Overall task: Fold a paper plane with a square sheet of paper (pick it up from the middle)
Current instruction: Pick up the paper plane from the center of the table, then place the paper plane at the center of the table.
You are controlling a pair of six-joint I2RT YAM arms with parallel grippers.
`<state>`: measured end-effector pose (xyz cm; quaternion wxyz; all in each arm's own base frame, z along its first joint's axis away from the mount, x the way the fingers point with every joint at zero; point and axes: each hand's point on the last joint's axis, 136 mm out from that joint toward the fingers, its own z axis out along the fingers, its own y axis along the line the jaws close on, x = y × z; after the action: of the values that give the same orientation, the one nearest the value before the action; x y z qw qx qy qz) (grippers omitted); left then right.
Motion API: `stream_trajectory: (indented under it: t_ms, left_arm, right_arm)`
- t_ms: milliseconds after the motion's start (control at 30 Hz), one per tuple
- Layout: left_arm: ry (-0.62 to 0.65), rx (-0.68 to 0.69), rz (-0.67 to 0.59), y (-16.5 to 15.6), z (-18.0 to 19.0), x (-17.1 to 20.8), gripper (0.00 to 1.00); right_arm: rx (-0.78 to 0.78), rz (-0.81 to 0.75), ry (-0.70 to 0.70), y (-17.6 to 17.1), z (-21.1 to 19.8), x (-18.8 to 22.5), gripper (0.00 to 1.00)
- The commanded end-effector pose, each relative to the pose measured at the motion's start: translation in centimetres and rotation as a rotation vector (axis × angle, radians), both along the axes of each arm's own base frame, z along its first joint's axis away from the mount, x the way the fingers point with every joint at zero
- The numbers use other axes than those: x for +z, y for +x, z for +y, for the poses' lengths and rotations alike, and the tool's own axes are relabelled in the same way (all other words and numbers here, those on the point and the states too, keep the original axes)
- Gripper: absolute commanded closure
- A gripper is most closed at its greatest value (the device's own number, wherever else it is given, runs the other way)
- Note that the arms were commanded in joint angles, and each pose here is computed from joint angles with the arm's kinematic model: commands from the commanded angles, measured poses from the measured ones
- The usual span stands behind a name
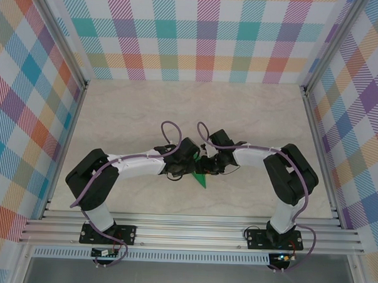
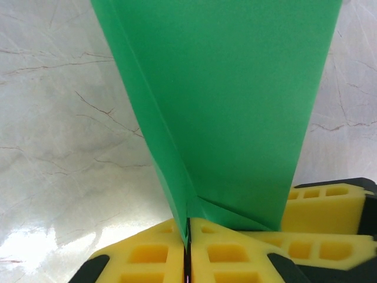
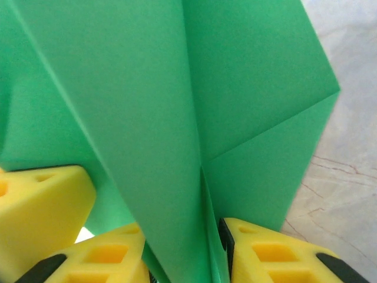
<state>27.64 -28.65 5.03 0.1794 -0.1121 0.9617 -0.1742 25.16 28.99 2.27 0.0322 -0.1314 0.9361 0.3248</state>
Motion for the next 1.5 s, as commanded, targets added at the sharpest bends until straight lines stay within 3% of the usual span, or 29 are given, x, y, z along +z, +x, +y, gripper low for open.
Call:
stream_trajectory:
  t_ms: [0, 333, 500, 667, 833, 1100, 1300, 1467]
  left_arm:
    - [-0.031, 0.006, -0.007, 0.1, 0.0, 0.7, 0.9]
    - [-0.037, 0.009, -0.019, 0.1, 0.0, 1.2, 0.88]
    - [-0.05, 0.033, -0.058, 0.1, 0.9, 2.6, 0.77]
    - [-0.041, 0.098, -0.137, 0.0, 3.3, 4.8, 0.64]
    - [0.029, 0.147, -0.178, -0.5, 6.1, 5.6, 0.62]
    - [0.095, 0.246, -0.213, -1.6, 10.8, 5.9, 0.57]
    - [0.094, 0.286, -0.209, -2.2, 13.5, 5.7, 0.52]
    - [0.092, 0.3, -0.199, -2.7, 14.7, 5.4, 0.51]
  right_arm:
    - [0.03, -0.006, -0.031, -0.1, 0.2, -0.5, 0.68]
    - [0.015, -0.015, -0.055, 0.1, -0.1, -0.2, 0.86]
    - [-0.012, -0.051, -0.089, 0.5, -0.9, 1.4, 0.92]
    - [-0.105, -0.152, -0.346, 2.6, -5.1, 3.3, 0.93]
    - [-0.145, -0.212, -0.571, 5.4, -8.5, 4.8, 0.92]
    - [-0.123, -0.182, -0.513, 10.8, -3.6, 6.2, 0.92]
    - [-0.19, -0.165, -0.613, 15.5, -2.3, 5.2, 0.91]
    - [-0.221, -0.096, -0.62, 16.6, -1.8, 3.4, 0.89]
